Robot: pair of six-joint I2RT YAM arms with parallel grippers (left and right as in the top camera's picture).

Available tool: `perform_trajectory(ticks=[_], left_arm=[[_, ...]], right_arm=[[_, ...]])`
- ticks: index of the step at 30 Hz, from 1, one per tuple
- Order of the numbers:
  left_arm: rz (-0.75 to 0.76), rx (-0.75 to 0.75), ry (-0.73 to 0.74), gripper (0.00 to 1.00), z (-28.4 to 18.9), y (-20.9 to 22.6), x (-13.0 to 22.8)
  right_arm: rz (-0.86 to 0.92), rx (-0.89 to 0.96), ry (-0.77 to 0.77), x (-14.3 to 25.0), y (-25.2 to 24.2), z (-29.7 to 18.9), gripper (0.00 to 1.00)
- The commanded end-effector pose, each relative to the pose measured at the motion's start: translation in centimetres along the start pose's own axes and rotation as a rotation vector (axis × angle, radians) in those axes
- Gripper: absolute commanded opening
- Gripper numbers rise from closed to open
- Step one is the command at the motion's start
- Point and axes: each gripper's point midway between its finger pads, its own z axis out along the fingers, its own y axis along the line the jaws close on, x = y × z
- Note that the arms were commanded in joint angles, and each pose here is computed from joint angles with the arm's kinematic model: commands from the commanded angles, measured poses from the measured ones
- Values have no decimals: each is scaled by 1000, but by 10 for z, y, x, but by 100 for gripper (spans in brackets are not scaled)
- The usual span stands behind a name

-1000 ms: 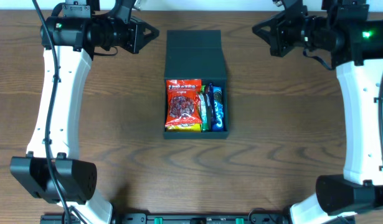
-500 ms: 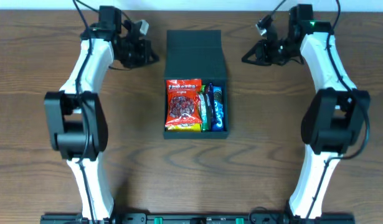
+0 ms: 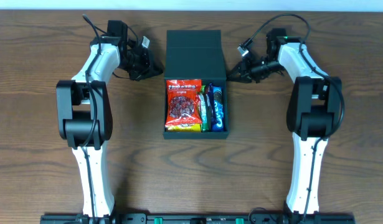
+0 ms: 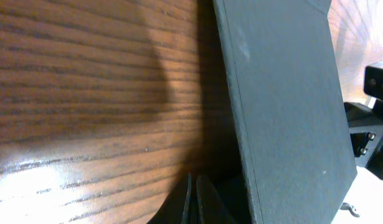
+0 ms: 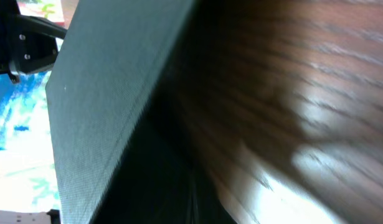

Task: Pack container
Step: 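Grip the lid edges with both grippers and tilt it forward, then lower the lid onto the box with both grippers and release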

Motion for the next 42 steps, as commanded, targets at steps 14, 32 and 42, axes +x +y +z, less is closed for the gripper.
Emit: perform_trajectory(ticks=[14, 32, 42], left_arm=[[-20, 285, -3, 6, 19, -27, -19], [297, 627, -39, 6, -53, -110, -27], [612, 631, -161, 6, -131, -190, 4]], right_arm=[[-78, -124, -47, -21, 36, 20, 2], [-420, -195, -219, -35, 135, -75, 2], [-618, -81, -202, 11, 204, -109, 2]])
